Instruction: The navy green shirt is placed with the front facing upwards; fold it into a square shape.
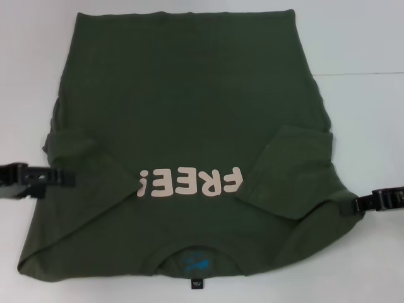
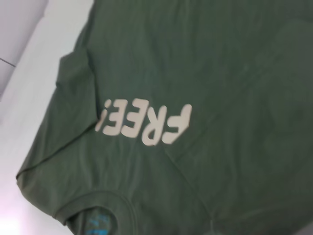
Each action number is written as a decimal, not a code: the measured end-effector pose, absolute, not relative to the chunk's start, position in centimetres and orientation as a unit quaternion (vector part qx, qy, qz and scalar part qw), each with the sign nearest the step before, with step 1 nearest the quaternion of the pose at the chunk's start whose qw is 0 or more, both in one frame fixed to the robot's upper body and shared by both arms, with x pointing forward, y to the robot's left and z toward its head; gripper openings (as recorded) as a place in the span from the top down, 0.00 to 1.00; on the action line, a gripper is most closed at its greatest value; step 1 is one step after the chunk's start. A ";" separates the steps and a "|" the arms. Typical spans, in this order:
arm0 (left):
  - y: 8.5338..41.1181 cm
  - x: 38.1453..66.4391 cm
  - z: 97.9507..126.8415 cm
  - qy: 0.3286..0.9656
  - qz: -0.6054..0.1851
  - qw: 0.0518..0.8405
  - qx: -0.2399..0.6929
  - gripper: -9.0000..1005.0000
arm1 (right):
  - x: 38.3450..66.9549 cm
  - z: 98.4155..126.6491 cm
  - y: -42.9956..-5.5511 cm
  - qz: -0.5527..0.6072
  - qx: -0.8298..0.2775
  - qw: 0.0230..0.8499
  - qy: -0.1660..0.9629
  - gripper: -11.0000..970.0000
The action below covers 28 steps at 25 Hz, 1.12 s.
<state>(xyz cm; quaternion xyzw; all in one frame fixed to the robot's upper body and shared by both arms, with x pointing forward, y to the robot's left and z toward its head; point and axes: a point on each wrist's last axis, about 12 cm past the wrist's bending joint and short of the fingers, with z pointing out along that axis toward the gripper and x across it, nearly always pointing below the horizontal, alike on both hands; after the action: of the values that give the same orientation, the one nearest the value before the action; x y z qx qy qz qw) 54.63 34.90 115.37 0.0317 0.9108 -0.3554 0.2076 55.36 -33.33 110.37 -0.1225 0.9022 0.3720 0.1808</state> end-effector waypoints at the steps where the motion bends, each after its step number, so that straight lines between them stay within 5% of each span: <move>1: 35.2 54.4 115.3 0.917 -0.345 0.200 0.024 0.16 | 55.4 110.4 -33.3 0.374 -0.123 0.184 0.901 0.95; 28: 37.0 52.0 111.7 0.956 -0.270 0.103 -0.042 0.18 | 56.3 111.1 -32.4 0.383 -0.145 0.204 0.889 0.95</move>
<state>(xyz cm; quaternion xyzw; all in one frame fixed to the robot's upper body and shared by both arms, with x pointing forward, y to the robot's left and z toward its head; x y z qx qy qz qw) 52.04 37.04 111.68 -0.0416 0.9563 -0.2704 0.1034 56.28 -32.44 111.11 -0.1452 0.8891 0.3831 0.2041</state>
